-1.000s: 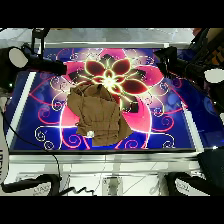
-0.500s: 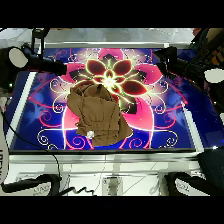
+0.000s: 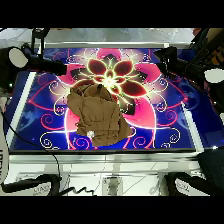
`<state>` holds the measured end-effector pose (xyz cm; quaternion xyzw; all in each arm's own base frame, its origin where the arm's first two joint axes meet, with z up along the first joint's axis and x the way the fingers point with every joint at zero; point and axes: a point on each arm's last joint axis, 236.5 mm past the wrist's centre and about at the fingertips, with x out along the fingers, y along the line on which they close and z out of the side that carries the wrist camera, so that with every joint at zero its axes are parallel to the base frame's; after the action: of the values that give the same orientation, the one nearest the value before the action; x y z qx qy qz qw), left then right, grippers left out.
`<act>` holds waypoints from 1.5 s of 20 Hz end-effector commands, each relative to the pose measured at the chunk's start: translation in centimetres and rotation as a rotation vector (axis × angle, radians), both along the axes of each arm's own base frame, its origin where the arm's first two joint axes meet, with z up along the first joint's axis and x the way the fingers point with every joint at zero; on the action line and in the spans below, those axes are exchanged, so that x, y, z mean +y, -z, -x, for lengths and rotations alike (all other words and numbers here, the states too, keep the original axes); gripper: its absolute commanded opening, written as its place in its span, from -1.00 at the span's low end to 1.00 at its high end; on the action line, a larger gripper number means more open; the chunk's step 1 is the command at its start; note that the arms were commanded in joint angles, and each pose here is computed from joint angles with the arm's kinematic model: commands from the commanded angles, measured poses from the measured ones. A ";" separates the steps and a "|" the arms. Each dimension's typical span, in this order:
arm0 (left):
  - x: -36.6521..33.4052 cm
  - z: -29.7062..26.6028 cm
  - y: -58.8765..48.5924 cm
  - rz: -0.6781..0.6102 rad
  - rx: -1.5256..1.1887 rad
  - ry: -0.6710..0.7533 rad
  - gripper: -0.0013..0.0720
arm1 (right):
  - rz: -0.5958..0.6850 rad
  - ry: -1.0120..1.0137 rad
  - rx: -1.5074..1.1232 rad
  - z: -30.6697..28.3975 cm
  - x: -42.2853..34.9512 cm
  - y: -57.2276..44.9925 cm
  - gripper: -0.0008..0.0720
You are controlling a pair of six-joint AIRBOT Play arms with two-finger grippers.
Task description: Fold the clothes and pants, and hang the long-sleeved shirts on hangers.
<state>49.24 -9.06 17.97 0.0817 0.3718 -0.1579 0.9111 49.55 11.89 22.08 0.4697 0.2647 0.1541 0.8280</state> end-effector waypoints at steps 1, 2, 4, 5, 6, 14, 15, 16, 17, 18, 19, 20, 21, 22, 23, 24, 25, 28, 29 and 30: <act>0.0 0.0 0.0 0.000 0.000 0.000 -0.34 | 0.000 -0.001 0.001 0.0 0.0 0.0 0.64; 0.0 0.0 0.0 0.000 0.000 0.000 -0.34 | 0.000 -0.001 0.000 0.0 0.0 0.0 0.64; 0.0 0.0 0.0 0.000 0.000 0.000 -0.34 | 0.000 -0.001 0.001 0.0 0.0 0.0 0.64; 0.0 0.0 0.0 0.000 0.000 0.000 -0.34 | 0.000 -0.001 0.001 0.0 0.0 0.0 0.64; 0.0 0.0 0.0 0.000 0.000 0.000 -0.34 | 0.000 -0.001 0.000 0.0 0.0 0.0 0.64; 0.0 0.0 0.0 0.000 0.000 0.000 -0.34 | 0.000 -0.001 0.000 0.0 0.0 0.0 0.64; 0.0 0.0 0.0 0.000 0.000 0.000 -0.34 | 0.000 -0.001 0.000 0.0 0.0 0.0 0.64; 0.0 0.0 0.0 0.000 0.000 0.000 -0.34 | 0.000 -0.001 0.001 0.0 0.0 0.0 0.64; 0.0 0.0 0.0 0.000 0.000 0.000 -0.34 | 0.000 -0.001 0.001 0.0 0.0 0.0 0.64; 0.0 0.0 0.0 0.000 0.000 0.000 -0.34 | 0.000 -0.001 0.001 0.0 0.0 0.0 0.64; 0.0 0.0 0.0 0.000 0.000 0.000 -0.34 | 0.000 -0.001 0.000 0.0 0.0 0.0 0.64; 0.0 0.0 0.0 0.000 0.000 0.000 -0.34 | 0.000 -0.001 0.001 0.0 0.0 0.0 0.64; 0.0 0.0 0.0 0.000 0.000 0.000 -0.34 | 0.000 -0.001 0.001 0.0 0.0 0.0 0.64; 0.0 0.0 0.0 0.000 0.000 0.000 -0.34 | 0.000 -0.001 0.000 0.0 0.0 0.0 0.64; 0.0 0.0 0.0 0.000 0.000 0.000 -0.34 | 0.000 -0.001 0.001 0.0 0.0 0.0 0.64; 0.0 0.0 0.0 0.000 0.000 0.000 -0.34 | 0.000 -0.001 0.000 0.0 0.0 0.0 0.64; 0.0 0.0 0.0 0.000 0.000 0.000 -0.34 | 0.000 -0.001 0.000 0.0 0.0 0.0 0.64; 0.0 0.0 0.0 0.000 0.000 0.000 -0.34 | 0.004 -0.011 0.006 0.2 0.2 0.2 0.64; 0.0 0.0 0.0 0.000 0.000 0.000 -0.34 | 0.012 -0.011 0.007 0.2 0.1 0.3 0.64; 0.0 0.0 0.0 0.000 0.000 0.000 -0.34 | 0.024 -0.015 0.007 0.2 0.1 0.4 0.64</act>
<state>49.24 -9.06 17.96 0.0817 0.3720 -0.1579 0.9111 49.46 11.96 21.96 0.4674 0.2678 0.1549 0.8281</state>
